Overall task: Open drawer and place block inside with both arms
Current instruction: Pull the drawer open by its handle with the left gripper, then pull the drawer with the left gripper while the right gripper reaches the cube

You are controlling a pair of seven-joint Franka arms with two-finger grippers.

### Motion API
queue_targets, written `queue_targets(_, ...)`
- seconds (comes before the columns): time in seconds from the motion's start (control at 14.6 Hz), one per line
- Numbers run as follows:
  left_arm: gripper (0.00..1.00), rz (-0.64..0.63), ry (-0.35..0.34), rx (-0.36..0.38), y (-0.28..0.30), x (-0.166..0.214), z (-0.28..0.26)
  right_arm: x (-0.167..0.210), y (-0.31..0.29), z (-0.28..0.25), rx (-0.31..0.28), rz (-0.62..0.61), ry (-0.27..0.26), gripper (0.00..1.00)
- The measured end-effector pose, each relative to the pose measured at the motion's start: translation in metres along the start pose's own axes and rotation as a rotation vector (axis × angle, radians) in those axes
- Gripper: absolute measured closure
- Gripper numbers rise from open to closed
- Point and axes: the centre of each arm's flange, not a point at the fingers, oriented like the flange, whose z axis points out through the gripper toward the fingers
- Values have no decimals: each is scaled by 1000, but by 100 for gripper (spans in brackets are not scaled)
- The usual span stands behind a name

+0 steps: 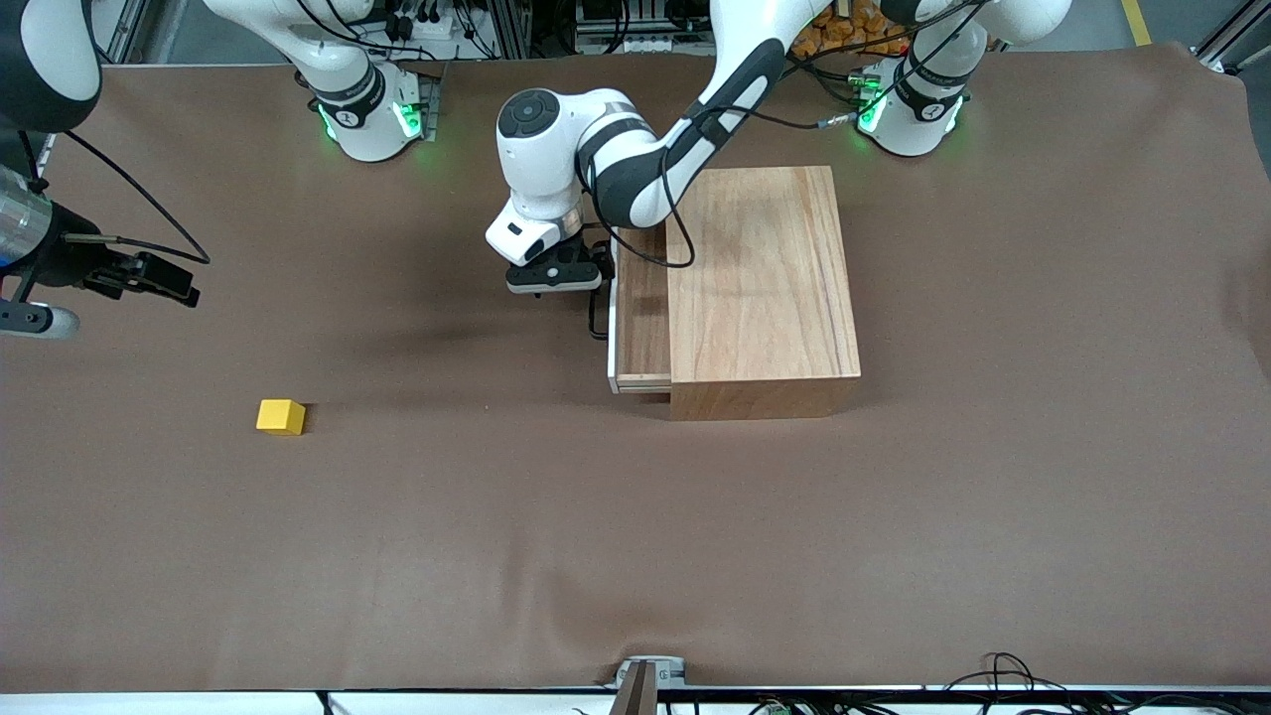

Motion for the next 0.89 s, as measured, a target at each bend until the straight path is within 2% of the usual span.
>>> queue_targets(0.27,0,9,13,-24,5,-4,-1,6,7,28,2,-13,20,0)
queue_targets(0.89,0,36,46,-89,18,-13,-3,23,28,149,-1,-49,109,0)
